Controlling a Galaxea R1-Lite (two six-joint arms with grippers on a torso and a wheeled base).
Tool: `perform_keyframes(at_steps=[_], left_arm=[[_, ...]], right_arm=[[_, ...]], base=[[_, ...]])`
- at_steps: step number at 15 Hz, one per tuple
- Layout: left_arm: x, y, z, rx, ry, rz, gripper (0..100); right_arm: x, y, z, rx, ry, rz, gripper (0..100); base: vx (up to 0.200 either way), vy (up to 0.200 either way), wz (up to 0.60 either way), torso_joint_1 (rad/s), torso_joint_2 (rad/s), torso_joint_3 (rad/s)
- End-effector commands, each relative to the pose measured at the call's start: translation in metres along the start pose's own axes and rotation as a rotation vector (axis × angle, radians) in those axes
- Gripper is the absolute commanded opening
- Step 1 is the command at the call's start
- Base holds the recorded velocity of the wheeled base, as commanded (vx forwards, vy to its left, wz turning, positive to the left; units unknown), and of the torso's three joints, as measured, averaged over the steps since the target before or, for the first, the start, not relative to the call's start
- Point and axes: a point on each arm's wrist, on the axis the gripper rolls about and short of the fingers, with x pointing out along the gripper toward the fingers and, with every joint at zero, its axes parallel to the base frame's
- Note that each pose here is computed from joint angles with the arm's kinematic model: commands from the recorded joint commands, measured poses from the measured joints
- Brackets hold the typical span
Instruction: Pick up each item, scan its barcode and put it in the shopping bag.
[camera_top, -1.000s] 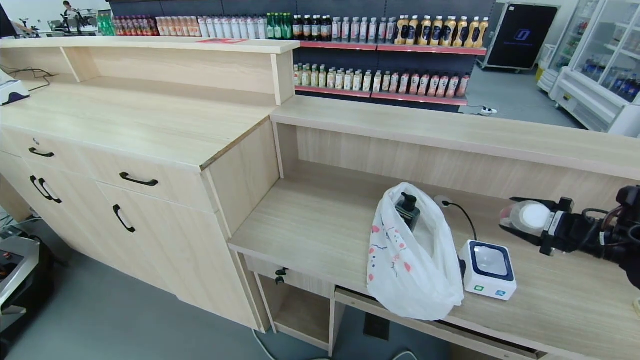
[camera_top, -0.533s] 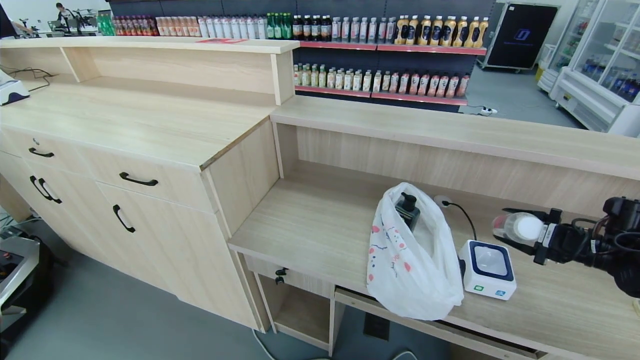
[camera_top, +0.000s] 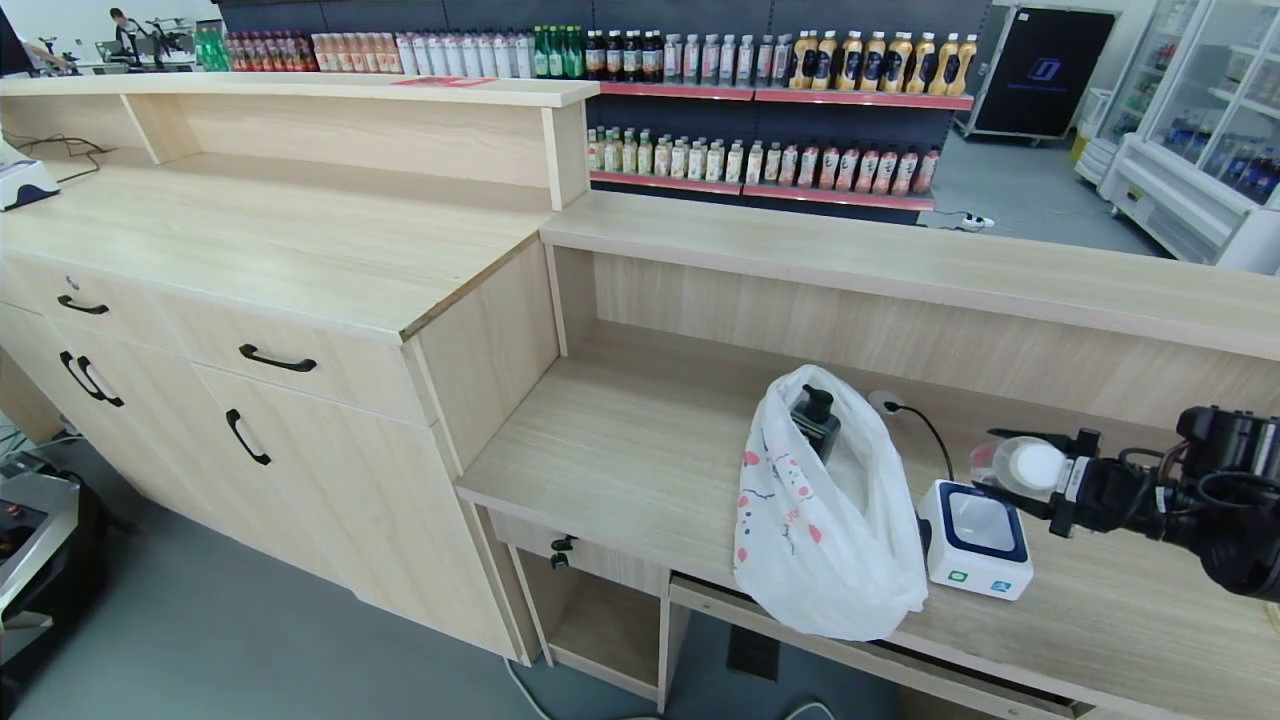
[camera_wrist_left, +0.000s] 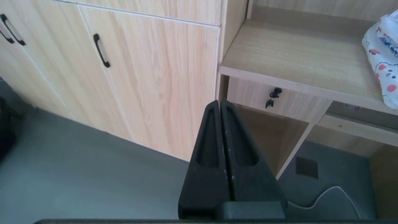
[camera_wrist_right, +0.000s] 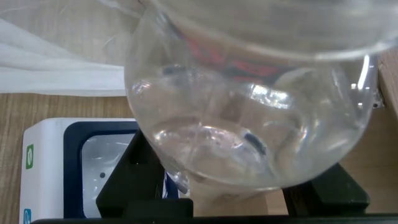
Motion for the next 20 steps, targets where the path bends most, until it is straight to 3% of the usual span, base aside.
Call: perform_keyframes(at_steps=[1,15,20], left_arm=[[0.0,0.0,0.0,0.001,0.0,0.0,0],[0.0,0.0,0.0,0.001,0.0,0.0,0],[0.0,0.0,0.0,0.001,0.0,0.0,0]], right_arm=[[0.002,0.002,-0.004,0.005,0.0,0.004,0],[0.01,0.008,-0.003,0.017,-0.058,0.03,0],[0.0,-0.011,0.002,0.077,-0.045,-0.005,0]], base=[[0.0,0.0,0.0,0.0,0.0,0.0],[0.0,0.0,0.0,0.0,0.0,0.0],[0.0,0.0,0.0,0.0,0.0,0.0]])
